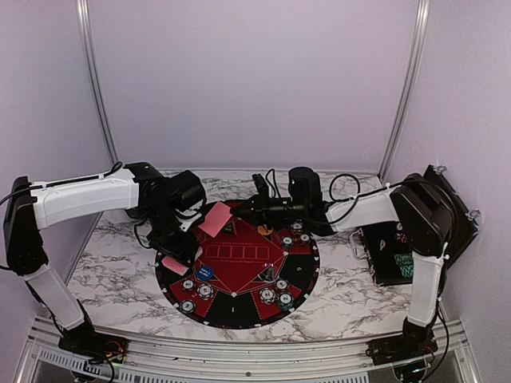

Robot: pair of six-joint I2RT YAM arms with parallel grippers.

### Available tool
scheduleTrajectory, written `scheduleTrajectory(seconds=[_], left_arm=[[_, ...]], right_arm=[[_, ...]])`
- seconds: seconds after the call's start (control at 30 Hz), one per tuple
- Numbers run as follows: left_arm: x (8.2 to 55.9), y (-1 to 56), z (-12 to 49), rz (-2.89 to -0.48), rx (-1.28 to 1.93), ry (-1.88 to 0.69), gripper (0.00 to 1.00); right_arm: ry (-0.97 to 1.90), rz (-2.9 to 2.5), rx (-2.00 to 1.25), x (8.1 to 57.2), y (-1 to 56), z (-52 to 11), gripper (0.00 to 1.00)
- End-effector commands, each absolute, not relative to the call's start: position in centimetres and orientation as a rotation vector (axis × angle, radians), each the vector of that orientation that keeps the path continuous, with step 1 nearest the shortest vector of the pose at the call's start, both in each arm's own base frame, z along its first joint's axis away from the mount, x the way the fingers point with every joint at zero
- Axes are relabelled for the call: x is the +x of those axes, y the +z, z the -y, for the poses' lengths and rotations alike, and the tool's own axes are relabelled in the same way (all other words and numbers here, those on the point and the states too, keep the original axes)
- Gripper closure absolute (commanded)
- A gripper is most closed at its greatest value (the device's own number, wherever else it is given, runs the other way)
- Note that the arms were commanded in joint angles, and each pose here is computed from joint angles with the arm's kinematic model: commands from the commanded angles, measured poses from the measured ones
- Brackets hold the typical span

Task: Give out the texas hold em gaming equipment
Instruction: Pick up the poker card from the face-down deck piles, then distribute the poker card in the small blind area.

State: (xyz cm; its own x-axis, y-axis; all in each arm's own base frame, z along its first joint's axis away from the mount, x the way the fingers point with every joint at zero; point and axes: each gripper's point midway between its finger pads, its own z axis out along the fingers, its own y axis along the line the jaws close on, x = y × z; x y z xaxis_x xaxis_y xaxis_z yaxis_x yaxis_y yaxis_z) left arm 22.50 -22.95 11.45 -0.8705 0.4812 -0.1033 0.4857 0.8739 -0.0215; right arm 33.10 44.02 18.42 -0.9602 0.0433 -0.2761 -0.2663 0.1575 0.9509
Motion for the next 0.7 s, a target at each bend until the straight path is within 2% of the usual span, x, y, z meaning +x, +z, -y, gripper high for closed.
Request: scheduleTrajectory(seconds=[0.0, 0.37, 0.67], left_arm=[[22.7, 12.6, 22.5, -2.914, 0.729, -0.092, 0.47], [22.6, 13.3, 22.4, -2.911, 0.683, -0.124, 0.47], [22.4, 13.8, 22.3, -2.909, 0.658, -0.134, 0.47]], right_arm=[[1.852, -2.148, -0.211, 34.0, 19.6, -43.1, 1.00], [1.766, -2.219, -0.182, 35.5, 16.4, -43.6, 1.00], [1.762, -2.284, -0.263, 34.7, 13.2, -48.0, 1.00]])
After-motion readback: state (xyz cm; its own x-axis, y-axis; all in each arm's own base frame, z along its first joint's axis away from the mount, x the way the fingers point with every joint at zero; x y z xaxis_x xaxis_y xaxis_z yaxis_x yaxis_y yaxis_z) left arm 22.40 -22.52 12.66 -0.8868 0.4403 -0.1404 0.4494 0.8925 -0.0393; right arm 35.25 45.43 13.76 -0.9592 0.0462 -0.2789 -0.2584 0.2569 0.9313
